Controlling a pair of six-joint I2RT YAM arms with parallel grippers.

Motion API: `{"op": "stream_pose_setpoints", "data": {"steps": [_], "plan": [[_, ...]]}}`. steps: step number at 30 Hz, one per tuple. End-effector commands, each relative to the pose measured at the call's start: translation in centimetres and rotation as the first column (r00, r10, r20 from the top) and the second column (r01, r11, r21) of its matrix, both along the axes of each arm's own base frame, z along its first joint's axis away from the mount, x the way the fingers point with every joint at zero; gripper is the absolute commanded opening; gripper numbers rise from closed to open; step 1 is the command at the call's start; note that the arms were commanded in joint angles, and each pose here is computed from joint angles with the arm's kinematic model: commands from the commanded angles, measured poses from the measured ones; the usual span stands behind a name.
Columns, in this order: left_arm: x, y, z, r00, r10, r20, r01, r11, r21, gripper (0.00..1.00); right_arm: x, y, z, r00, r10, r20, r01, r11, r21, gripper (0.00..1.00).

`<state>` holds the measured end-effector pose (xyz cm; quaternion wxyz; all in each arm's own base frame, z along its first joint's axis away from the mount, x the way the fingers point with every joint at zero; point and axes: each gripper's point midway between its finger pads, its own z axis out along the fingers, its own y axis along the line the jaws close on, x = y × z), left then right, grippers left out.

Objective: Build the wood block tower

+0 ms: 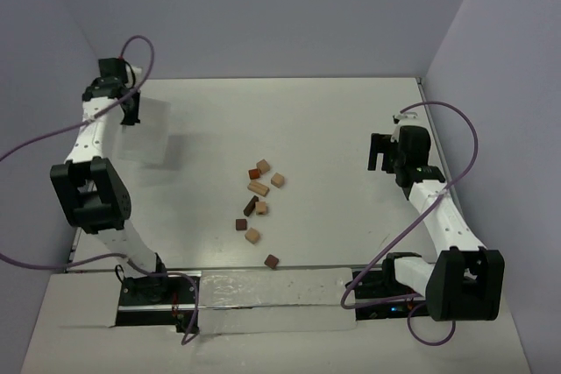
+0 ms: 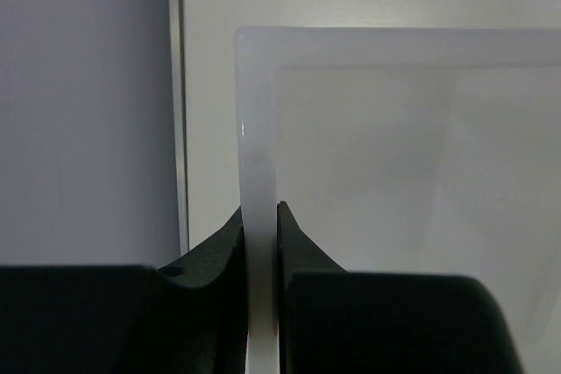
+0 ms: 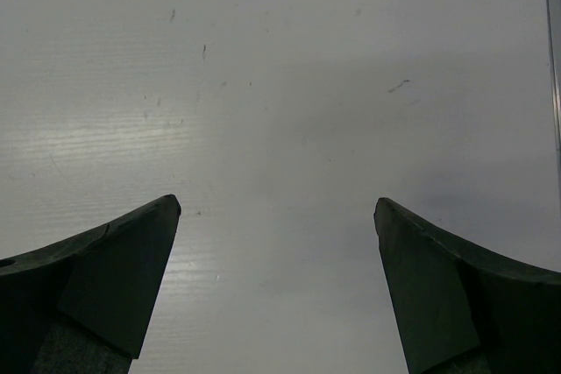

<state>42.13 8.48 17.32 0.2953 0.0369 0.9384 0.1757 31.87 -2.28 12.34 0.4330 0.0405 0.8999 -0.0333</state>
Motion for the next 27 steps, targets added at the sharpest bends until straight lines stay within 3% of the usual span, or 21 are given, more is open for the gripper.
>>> {"op": "stream_pose_setpoints", "data": {"steps": [1, 4, 9, 21, 27], "plan": [[4.3, 3.7, -0.2, 0.998, -0.065, 0.001, 0.065, 0.985, -0.158, 0.0, 1.2, 0.0, 2.0, 0.999, 0.001, 0.048, -0.001, 1.0, 0.005, 1.0], [5.6, 6.8, -2.2, 0.997, -0.048, -0.065, 0.029, 0.961, -0.274, 0.0, 1.2, -0.1, 1.7, 0.999, -0.001, 0.035, 0.001, 1.0, 0.002, 1.0], [5.3, 10.1, -5.3, 0.993, -0.032, -0.113, 0.0, 0.96, -0.279, 0.0, 1.2, -0.2, 1.5, 1.0, 0.0, 0.029, 0.001, 1.0, -0.005, 1.0], [4.2, 11.3, -9.0, 0.989, 0.002, -0.147, -0.051, 0.944, -0.326, 0.0, 1.4, -0.3, 0.9, 1.0, -0.004, 0.007, 0.004, 1.0, -0.005, 1.0], [3.8, 11.3, -9.9, 0.988, 0.001, -0.157, -0.056, 0.937, -0.346, 0.07, 1.5, -0.3, 1.0, 1.0, -0.005, 0.007, 0.005, 1.0, -0.006, 1.0]]}}
